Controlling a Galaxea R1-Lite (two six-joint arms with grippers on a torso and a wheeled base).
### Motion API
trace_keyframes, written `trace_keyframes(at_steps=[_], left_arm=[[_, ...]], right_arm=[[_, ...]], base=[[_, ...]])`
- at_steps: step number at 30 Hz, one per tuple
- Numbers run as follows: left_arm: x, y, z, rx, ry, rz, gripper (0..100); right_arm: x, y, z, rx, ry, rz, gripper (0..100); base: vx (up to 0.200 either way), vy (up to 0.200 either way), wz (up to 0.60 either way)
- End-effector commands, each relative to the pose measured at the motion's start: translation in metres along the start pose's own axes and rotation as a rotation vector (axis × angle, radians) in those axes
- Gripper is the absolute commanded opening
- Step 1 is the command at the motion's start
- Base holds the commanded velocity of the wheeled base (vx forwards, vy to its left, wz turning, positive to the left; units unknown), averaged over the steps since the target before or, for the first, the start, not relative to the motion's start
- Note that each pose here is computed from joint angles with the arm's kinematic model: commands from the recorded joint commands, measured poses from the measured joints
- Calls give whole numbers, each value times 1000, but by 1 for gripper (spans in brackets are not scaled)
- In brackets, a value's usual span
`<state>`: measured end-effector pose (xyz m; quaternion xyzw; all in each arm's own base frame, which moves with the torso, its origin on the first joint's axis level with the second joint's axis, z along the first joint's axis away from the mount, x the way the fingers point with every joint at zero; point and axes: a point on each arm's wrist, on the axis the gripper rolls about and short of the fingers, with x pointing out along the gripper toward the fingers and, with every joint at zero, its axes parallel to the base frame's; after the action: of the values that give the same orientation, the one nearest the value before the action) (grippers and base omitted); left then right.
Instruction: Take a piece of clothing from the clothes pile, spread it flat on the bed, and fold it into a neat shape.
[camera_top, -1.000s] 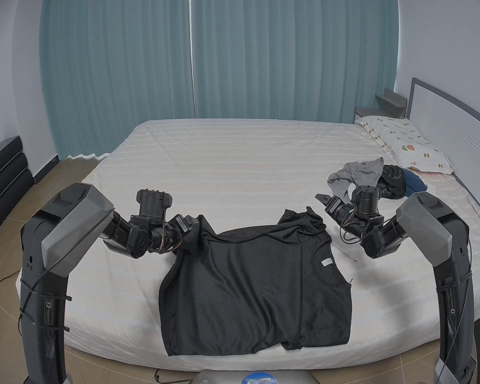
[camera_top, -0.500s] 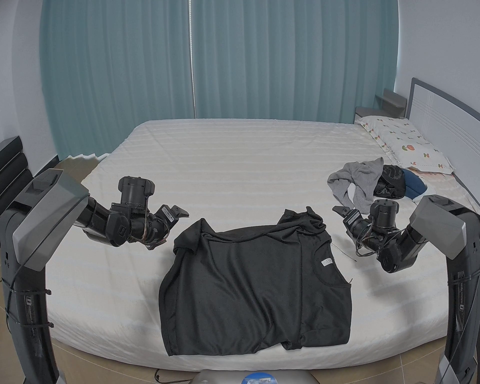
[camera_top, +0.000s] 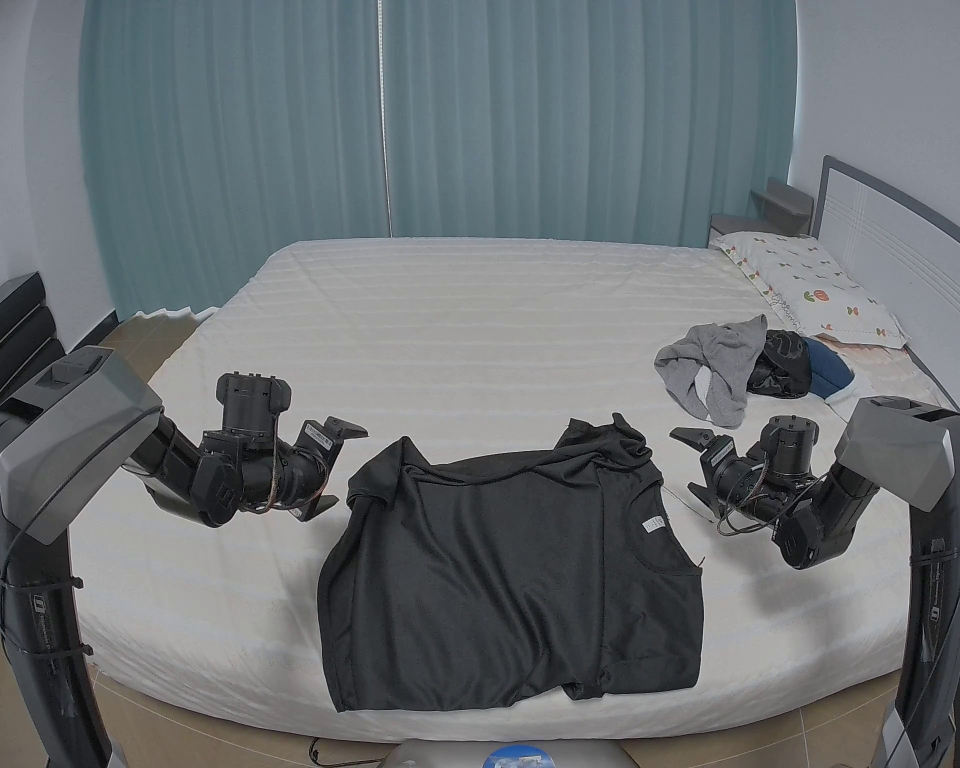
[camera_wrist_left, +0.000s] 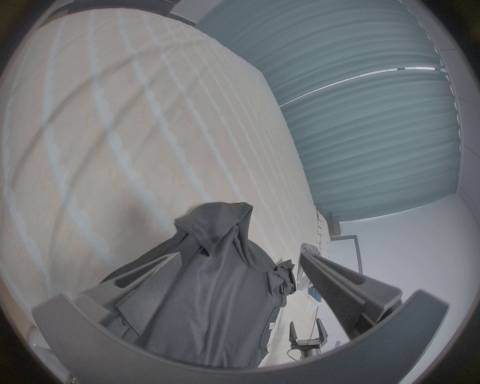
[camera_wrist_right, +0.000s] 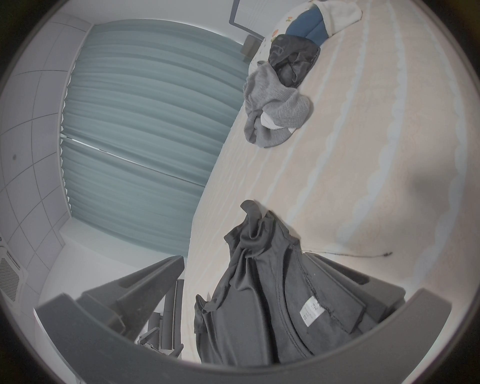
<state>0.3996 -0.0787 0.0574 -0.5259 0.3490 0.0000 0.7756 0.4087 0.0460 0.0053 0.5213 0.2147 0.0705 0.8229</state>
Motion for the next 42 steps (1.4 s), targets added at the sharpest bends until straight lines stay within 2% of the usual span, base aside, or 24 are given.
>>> trace_keyframes(at_steps=[1,11,17,23,26,29,42], left_arm=[[-4,3,-6,-11,21,9,100],[-8,1,-6,-25,21,3,100],[-4,3,-7,-14,22,2,100],[4,5,-5,3,-36,-6,100],[9,9,-8,7,-34,8,100],[19,13,-13,35,-23,22,100],[48,20,-23,138,-73,73,100]], right_arm=[[1,-4,-3,2,10,-10,100],[5,-10,-6,5,36,-10,100],[6,-9,-9,5,44,-9,100],[8,-13,-10,6,47,-15,100],[8,-14,-11,6,50,-19,100],[10,-16,-16,6,62,-23,100],[15,-19,-21,2,70,-24,100]], base=[[0,0,0],[0,-180,0],[0,0,0],[0,0,0],[0,0,0],[0,0,0],[0,0,0]])
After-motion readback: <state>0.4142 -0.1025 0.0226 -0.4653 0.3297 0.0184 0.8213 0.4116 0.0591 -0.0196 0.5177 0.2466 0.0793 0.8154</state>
